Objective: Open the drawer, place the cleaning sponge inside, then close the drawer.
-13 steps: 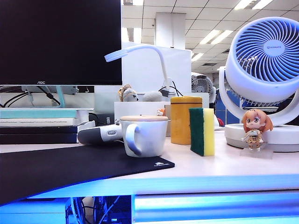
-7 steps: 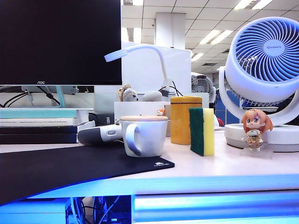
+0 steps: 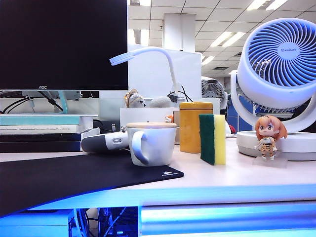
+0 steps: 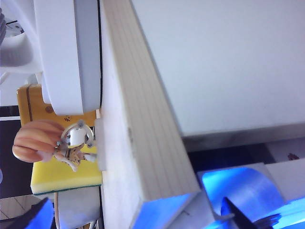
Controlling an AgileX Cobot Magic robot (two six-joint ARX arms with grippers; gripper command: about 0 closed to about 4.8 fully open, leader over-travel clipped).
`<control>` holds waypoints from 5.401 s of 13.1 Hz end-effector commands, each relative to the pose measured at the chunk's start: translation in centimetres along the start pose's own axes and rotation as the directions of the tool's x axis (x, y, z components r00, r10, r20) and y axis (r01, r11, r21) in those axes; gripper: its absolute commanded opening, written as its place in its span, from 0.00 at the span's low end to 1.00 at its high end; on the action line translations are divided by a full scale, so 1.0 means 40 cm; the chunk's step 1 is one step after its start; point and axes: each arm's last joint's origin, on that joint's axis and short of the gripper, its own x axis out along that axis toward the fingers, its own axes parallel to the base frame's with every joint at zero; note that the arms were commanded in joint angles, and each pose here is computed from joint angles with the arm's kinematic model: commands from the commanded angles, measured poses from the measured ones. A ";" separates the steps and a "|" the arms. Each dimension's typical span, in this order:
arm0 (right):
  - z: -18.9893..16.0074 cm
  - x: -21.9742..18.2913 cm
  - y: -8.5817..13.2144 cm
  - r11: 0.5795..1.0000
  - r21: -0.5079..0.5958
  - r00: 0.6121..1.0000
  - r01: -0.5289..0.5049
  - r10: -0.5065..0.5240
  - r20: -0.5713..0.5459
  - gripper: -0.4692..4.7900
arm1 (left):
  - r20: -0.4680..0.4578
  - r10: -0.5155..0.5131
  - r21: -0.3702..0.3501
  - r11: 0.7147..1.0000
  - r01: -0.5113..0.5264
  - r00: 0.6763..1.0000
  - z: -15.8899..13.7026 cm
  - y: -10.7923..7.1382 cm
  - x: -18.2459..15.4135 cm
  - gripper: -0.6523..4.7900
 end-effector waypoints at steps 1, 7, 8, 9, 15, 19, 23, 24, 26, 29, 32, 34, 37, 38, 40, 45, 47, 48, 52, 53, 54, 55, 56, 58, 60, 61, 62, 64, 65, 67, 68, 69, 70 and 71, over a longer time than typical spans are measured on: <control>0.009 -0.002 0.020 0.993 -0.084 0.996 -0.085 0.082 -0.046 1.00 | 0.009 -0.003 0.007 1.000 0.003 1.000 0.003 -0.002 -0.002 0.11; 0.001 -0.013 0.043 0.991 -0.092 0.994 -0.101 0.097 -0.048 1.00 | 0.009 -0.003 0.007 1.000 0.003 1.000 0.003 -0.002 -0.002 0.11; 0.001 -0.013 0.043 0.991 -0.081 0.994 -0.105 0.101 -0.052 1.00 | 0.008 -0.003 0.006 1.000 0.003 1.000 0.003 -0.002 -0.002 0.11; 0.001 -0.014 0.044 0.992 -0.070 0.993 -0.105 0.102 -0.053 1.00 | 0.008 -0.003 0.006 1.000 0.003 1.000 0.003 -0.002 -0.002 0.11; -0.024 -0.021 0.040 0.993 -0.042 0.993 -0.107 0.105 -0.060 1.00 | -0.001 -0.005 -0.001 1.000 0.005 1.000 0.001 -0.002 -0.002 0.11; -0.004 -0.086 0.015 0.999 0.014 0.994 -0.048 0.047 0.097 1.00 | -0.003 -0.006 -0.002 1.000 0.006 1.000 0.000 -0.002 -0.003 0.11; 0.042 -0.073 -0.023 0.994 0.081 0.997 -0.071 0.068 0.045 1.00 | -0.005 -0.005 -0.003 1.000 0.005 1.000 0.000 -0.002 -0.003 0.11; 0.054 -0.072 -0.022 0.998 0.031 0.997 -0.060 0.058 0.055 1.00 | -0.006 -0.005 -0.005 1.000 0.005 1.000 -0.001 -0.002 -0.002 0.11; 0.045 -0.047 -0.024 0.999 0.011 0.999 -0.043 0.043 0.007 1.00 | -0.008 -0.005 -0.006 1.000 0.005 1.000 -0.001 -0.002 -0.002 0.11; 0.011 0.016 -0.021 1.000 -0.019 0.996 0.019 -0.021 -0.089 1.00 | -0.009 -0.006 -0.007 1.000 0.006 1.000 -0.001 -0.002 -0.002 0.11; 0.018 0.023 -0.020 0.997 -0.059 0.996 0.041 -0.045 -0.077 1.00 | -0.009 -0.005 -0.006 1.000 0.005 1.000 -0.001 -0.002 -0.002 0.11; 0.021 0.041 -0.016 0.997 -0.065 0.994 0.035 -0.042 -0.100 1.00 | -0.009 -0.006 -0.006 1.000 0.006 1.000 -0.001 -0.002 -0.002 0.11; 0.046 0.047 -0.006 0.996 -0.083 0.995 0.030 -0.037 -0.090 1.00 | -0.010 -0.006 -0.007 1.000 0.006 1.000 -0.002 -0.002 -0.002 0.11; 0.047 0.047 -0.006 0.996 -0.086 0.995 0.036 -0.043 -0.085 1.00 | -0.010 -0.006 -0.007 1.000 0.006 1.000 -0.002 -0.002 -0.002 0.11; 0.051 0.048 -0.004 0.995 -0.090 0.996 0.034 -0.042 -0.083 1.00 | -0.010 -0.006 -0.007 1.000 0.006 1.000 -0.002 -0.002 -0.002 0.11; 0.043 0.126 0.027 0.987 -0.140 0.991 0.078 -0.092 -0.093 1.00 | -0.015 -0.007 -0.012 1.000 0.007 1.000 -0.003 -0.002 -0.002 0.11; 0.032 0.130 0.027 0.996 -0.069 0.987 0.049 -0.059 -0.146 1.00 | -0.021 -0.008 -0.016 1.000 0.007 1.000 -0.005 -0.003 -0.002 0.11; 0.042 0.132 0.042 0.991 -0.128 0.986 -0.027 0.006 -0.164 1.00 | -0.023 0.000 -0.016 1.000 0.000 1.000 -0.005 -0.002 -0.002 0.11; 0.038 0.129 0.050 0.986 -0.113 0.966 -0.125 0.095 -0.241 1.00 | -0.024 0.014 0.015 1.000 -0.014 1.000 -0.005 -0.002 -0.003 0.11; 0.036 0.128 0.050 0.984 -0.111 0.961 -0.139 0.107 -0.254 1.00 | -0.024 0.014 0.024 1.000 -0.013 1.000 -0.005 -0.002 -0.002 0.11; 0.027 0.125 0.049 0.978 -0.115 0.949 -0.174 0.135 -0.283 1.00 | -0.024 0.013 0.029 0.999 -0.012 1.000 -0.005 -0.002 -0.003 0.11; -0.007 0.114 0.033 0.977 -0.111 0.944 -0.181 0.141 -0.298 1.00 | -0.042 0.003 0.015 1.000 -0.002 0.999 -0.011 -0.004 -0.003 0.11; -0.026 0.107 0.025 0.978 -0.107 0.944 -0.177 0.138 -0.299 1.00 | -0.041 0.003 0.016 1.000 -0.002 0.999 -0.010 -0.004 -0.003 0.11; -0.038 0.103 0.020 0.979 -0.102 0.944 -0.176 0.139 -0.300 1.00 | -0.042 0.003 0.015 1.000 -0.002 0.999 -0.011 -0.004 -0.004 0.11; -0.049 0.098 0.021 0.974 -0.101 0.934 -0.204 0.162 -0.318 1.00 | -0.041 0.003 0.016 1.000 -0.002 0.999 -0.010 -0.004 -0.003 0.11; -0.051 0.097 0.021 0.972 -0.095 0.929 -0.214 0.172 -0.327 1.00 | -0.040 0.003 0.017 1.000 -0.003 0.999 -0.010 -0.004 -0.003 0.11; -0.062 0.078 0.013 0.973 -0.091 0.936 -0.212 0.176 -0.306 1.00 | -0.040 0.003 0.016 1.000 -0.002 0.999 -0.010 -0.004 -0.003 0.11; -0.116 0.014 -0.012 0.978 -0.074 0.959 -0.194 0.173 -0.224 1.00 | -0.039 0.003 0.017 1.000 -0.002 0.999 -0.010 -0.004 -0.003 0.11; -0.160 0.001 -0.016 0.982 -0.084 0.968 -0.169 0.149 -0.203 1.00 | -0.040 0.003 0.017 1.000 -0.002 0.999 -0.010 -0.004 -0.003 0.11; -0.180 -0.005 -0.016 0.985 -0.085 0.974 -0.148 0.130 -0.187 1.00 | -0.040 0.003 0.017 1.000 -0.002 0.999 -0.010 -0.004 -0.003 0.11; -0.186 -0.007 -0.017 0.987 -0.078 0.975 -0.141 0.125 -0.183 1.00 | -0.040 0.003 0.016 1.000 -0.002 0.999 -0.010 -0.004 -0.003 0.11; -0.196 -0.010 -0.017 0.989 -0.078 0.979 -0.127 0.112 -0.172 1.00 | -0.042 0.002 0.015 1.000 -0.002 0.999 -0.011 -0.004 -0.004 0.11; -0.200 -0.012 -0.017 0.989 -0.084 0.980 -0.124 0.108 -0.167 1.00 | -0.042 0.002 0.015 1.000 -0.002 0.999 -0.011 -0.004 -0.004 0.11; -0.205 -0.016 -0.013 0.989 -0.091 0.983 -0.120 0.106 -0.152 1.00 | -0.042 0.002 0.015 1.000 -0.002 0.999 -0.011 -0.004 -0.004 0.11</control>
